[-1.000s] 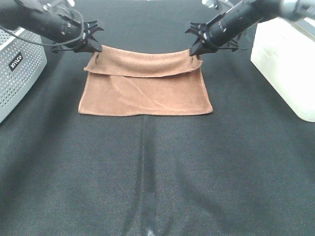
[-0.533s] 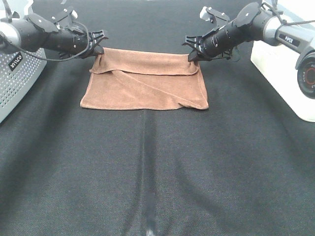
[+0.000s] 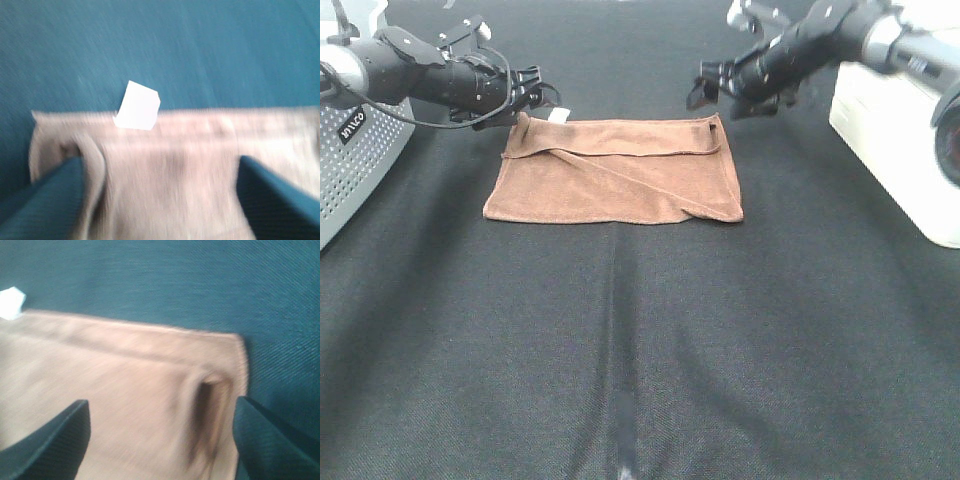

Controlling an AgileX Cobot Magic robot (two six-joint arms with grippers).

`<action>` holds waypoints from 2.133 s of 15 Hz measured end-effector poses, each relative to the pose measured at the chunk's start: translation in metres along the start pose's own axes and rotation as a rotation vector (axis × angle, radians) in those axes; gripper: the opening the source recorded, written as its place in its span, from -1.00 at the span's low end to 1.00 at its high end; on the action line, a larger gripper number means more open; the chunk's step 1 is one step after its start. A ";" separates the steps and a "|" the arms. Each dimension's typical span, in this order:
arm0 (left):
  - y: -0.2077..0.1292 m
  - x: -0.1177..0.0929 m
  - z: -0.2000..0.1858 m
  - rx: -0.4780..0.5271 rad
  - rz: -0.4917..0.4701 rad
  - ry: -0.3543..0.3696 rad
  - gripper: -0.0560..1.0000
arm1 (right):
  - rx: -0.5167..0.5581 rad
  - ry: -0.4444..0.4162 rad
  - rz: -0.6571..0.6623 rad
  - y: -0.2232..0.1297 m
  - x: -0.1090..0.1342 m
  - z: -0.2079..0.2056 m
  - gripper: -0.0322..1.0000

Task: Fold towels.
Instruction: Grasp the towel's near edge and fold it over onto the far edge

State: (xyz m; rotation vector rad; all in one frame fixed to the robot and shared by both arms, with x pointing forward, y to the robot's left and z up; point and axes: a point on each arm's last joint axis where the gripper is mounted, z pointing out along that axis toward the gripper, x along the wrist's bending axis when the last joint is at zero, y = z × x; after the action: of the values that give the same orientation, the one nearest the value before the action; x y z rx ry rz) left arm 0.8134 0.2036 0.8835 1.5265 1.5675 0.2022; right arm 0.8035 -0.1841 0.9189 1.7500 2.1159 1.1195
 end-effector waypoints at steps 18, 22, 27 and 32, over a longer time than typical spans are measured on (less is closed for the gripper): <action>0.008 -0.023 -0.082 0.543 -0.084 0.140 0.65 | 0.520 -0.010 0.137 -0.042 0.021 -0.062 0.53; 0.007 -0.022 -0.082 0.546 -0.092 0.155 0.59 | 0.611 -0.015 0.156 -0.068 0.015 -0.052 0.53; -0.024 -0.042 -0.073 0.632 -0.066 0.166 0.58 | 0.623 -0.012 0.137 -0.076 0.012 -0.048 0.53; -0.066 -0.036 -0.088 0.598 -0.103 0.228 0.55 | 0.623 -0.011 0.135 -0.076 0.012 -0.048 0.53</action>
State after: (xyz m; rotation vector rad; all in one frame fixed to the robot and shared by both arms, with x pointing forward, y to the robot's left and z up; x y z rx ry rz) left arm 0.6997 0.1984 0.9070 1.9161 1.9995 -0.1771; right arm 0.7145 -0.1958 0.9082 2.1579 2.5529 0.4827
